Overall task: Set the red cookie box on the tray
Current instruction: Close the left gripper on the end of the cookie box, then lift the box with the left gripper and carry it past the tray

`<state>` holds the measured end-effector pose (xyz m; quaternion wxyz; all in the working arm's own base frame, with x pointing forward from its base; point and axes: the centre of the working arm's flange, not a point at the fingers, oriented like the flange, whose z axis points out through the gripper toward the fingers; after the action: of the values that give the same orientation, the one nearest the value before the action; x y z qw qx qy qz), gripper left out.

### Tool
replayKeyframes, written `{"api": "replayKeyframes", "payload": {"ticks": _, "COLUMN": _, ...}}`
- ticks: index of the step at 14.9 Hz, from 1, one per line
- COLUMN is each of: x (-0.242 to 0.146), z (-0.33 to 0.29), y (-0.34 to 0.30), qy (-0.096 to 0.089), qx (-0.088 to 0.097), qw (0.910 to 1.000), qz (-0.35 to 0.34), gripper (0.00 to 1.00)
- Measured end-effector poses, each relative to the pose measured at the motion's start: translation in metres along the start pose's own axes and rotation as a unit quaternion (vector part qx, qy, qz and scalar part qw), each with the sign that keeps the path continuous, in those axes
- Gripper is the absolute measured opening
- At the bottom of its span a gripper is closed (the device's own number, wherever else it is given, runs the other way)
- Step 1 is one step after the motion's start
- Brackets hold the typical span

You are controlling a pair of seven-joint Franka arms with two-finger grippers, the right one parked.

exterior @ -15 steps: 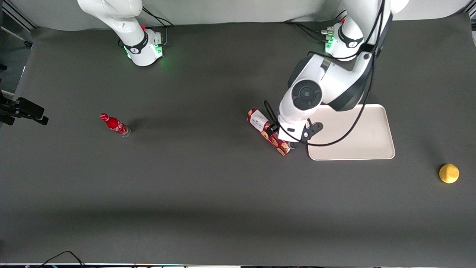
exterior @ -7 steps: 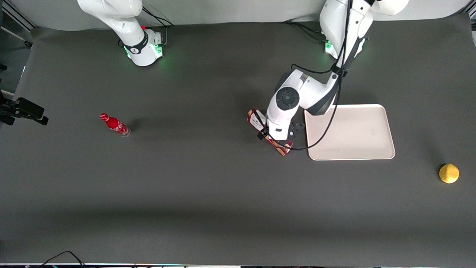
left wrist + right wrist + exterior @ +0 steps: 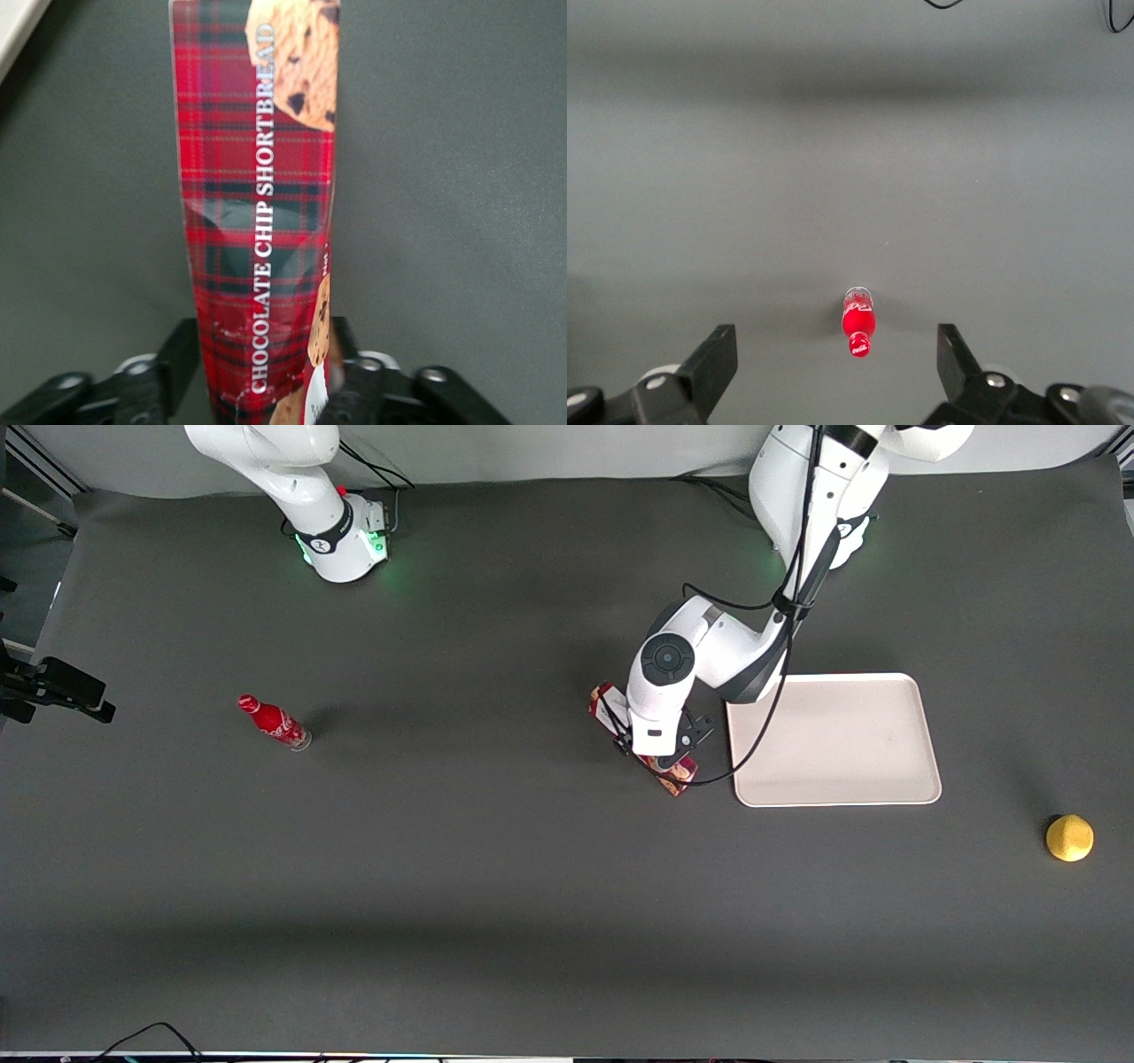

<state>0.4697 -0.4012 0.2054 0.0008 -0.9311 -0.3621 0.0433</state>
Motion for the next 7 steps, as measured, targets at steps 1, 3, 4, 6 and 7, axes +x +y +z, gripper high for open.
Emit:
{"api": "replayKeyframes", "payload": {"ticks": 1, "x": 0.0001, "z": -0.0002, "y": 0.0001, "qy": 0.0, "qx": 0.0, "qw": 1.0, "qz": 0.0, "gripper": 0.56}}
{"api": "replayKeyframes", "payload": {"ticks": 3, "x": 0.0004, "z": -0.0015, "y": 0.0011, "qy": 0.0, "qx": -0.002, "qw": 1.0, "qz": -0.002, "gripper": 0.37}}
{"api": "replayKeyframes", "payload": {"ticks": 4, "x": 0.0009, "z": -0.0025, "y": 0.0015, "qy": 0.001, "qx": -0.003, "qw": 1.0, "qz": -0.002, "gripper": 0.27}}
{"api": "replayKeyframes", "payload": {"ticks": 6, "x": 0.0016, "z": -0.0051, "y": 0.0027, "qy": 0.001, "qx": -0.006, "qw": 1.0, "qz": -0.002, "gripper": 0.13}}
{"api": "replayKeyframes", "payload": {"ticks": 7, "x": 0.0023, "z": -0.0074, "y": 0.0045, "qy": 0.003, "qx": -0.008, "qw": 1.0, "qz": 0.002, "gripper": 0.13}}
